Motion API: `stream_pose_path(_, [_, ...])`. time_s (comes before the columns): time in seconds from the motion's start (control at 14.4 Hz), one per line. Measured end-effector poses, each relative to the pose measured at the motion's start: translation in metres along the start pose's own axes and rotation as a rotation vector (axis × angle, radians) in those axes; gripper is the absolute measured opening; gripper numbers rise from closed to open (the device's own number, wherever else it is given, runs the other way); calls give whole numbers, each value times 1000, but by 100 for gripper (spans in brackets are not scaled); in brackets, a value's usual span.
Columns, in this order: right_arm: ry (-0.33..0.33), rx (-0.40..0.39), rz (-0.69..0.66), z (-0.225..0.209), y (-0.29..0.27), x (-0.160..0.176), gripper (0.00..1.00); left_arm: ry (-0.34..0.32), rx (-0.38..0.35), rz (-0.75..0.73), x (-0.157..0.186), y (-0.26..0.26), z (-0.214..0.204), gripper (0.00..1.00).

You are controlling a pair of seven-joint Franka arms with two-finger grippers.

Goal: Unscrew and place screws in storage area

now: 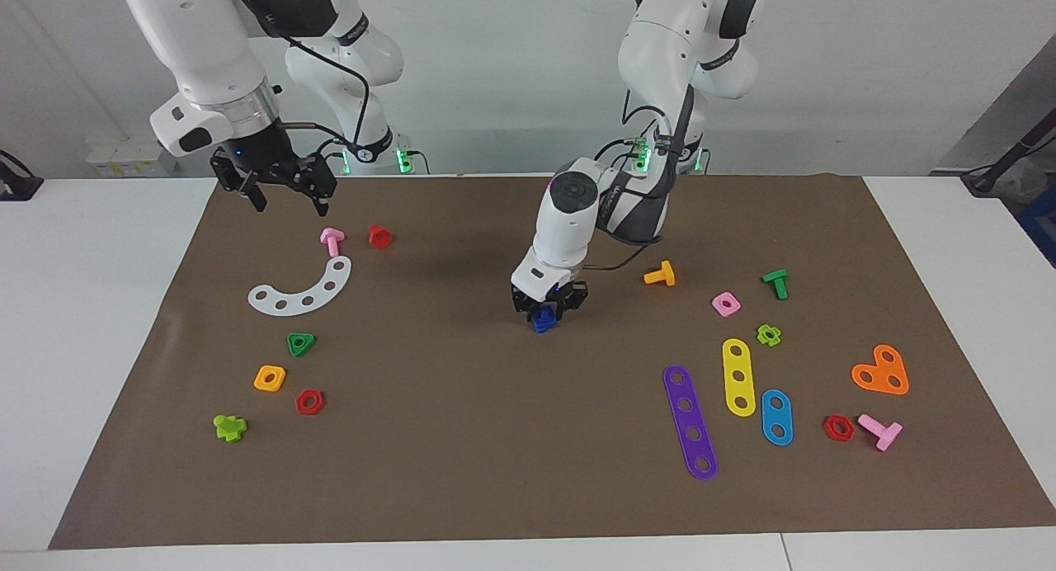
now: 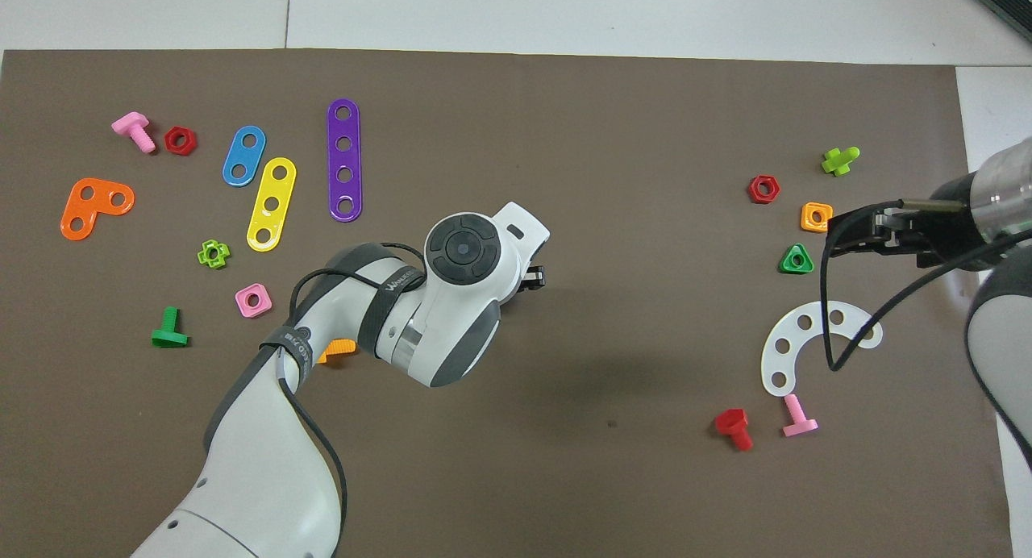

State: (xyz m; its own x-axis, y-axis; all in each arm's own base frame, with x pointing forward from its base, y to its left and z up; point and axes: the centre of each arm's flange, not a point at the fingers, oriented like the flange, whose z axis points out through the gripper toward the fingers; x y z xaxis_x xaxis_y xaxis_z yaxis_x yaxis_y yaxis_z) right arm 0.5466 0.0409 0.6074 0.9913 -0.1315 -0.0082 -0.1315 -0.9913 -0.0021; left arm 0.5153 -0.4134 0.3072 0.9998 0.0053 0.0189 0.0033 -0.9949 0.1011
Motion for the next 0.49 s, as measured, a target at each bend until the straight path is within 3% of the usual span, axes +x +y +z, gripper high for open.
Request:
stream_pose_path(0.07, [0, 0, 0, 0, 0, 0, 100, 1, 0, 0, 0, 0, 0, 58])
stream_pose_path(0.14, [0, 0, 0, 0, 0, 0, 100, 3, -1, 0, 1, 0, -2, 48])
stream_pose_path(0.49, [0, 0, -4, 0, -2, -1, 100, 10, 9, 9, 6, 2, -13, 48])
